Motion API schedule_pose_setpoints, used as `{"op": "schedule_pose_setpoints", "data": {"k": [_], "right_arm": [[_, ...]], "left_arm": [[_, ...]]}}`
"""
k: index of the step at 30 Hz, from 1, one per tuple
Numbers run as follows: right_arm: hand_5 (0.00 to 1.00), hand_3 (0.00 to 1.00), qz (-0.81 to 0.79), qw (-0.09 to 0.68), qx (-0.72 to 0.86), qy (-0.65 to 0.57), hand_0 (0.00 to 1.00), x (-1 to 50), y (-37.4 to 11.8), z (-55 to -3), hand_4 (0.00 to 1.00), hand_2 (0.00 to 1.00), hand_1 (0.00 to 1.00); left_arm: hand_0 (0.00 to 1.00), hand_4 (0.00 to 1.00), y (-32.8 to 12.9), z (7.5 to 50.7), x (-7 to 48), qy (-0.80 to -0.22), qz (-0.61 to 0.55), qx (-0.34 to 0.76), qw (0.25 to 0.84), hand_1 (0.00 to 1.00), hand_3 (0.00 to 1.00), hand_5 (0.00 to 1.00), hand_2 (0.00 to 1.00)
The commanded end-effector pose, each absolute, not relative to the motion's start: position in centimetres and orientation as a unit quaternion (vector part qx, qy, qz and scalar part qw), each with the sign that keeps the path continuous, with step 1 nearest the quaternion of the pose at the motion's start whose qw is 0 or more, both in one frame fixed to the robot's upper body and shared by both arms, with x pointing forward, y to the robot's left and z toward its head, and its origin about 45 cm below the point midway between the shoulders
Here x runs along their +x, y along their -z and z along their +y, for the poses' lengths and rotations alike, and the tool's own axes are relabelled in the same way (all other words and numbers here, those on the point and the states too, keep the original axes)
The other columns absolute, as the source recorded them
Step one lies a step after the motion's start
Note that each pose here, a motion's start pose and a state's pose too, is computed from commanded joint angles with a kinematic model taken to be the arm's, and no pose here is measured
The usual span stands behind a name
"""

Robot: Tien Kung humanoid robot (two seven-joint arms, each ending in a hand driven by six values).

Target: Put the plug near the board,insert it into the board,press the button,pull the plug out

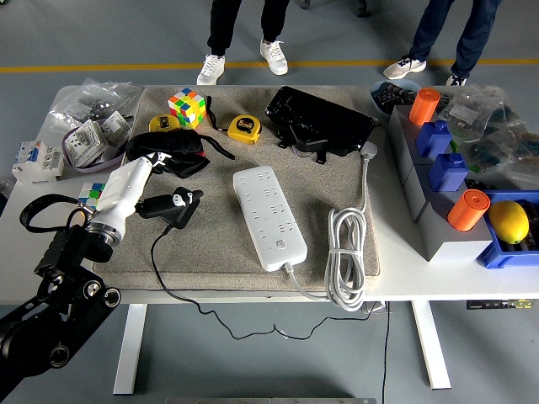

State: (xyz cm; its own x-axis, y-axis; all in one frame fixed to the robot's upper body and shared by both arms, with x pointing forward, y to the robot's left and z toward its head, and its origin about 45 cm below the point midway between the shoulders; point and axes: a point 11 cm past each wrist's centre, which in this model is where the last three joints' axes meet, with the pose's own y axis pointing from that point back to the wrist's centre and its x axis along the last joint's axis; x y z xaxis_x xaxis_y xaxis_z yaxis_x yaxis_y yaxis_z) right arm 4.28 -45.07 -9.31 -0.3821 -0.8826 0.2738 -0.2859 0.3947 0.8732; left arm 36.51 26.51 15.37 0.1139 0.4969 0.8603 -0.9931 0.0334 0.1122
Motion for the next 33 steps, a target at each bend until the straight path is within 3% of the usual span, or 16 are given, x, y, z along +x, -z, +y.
{"op": "schedule_pose_setpoints", "data": {"k": [22,23,33], "right_arm": [[0.312,0.546,-0.739,0.389,0.397,0.380,0.603,4.4,9.3,-45.1,0.826,0.554,0.600],[0.311,0.546,-0.739,0.389,0.397,0.380,0.603,4.4,9.3,-45.1,0.826,0.554,0.602],[0.311,0.546,-0.739,0.388,0.398,0.380,0.603,4.5,9.2,-45.1,0.826,0.554,0.601]], "left_arm": [[0.601,0.998,-12.7,27.2,36.5,-0.553,-0.341,0.462,0.603,0.650,0.753,0.639,0.686],[0.520,0.998,-12.7,27.1,36.5,-0.554,-0.341,0.461,0.604,0.588,0.730,0.621,0.621],[0.471,0.998,-12.2,26.8,36.7,-0.554,-0.339,0.462,0.604,0.552,0.711,0.616,0.581]]}}
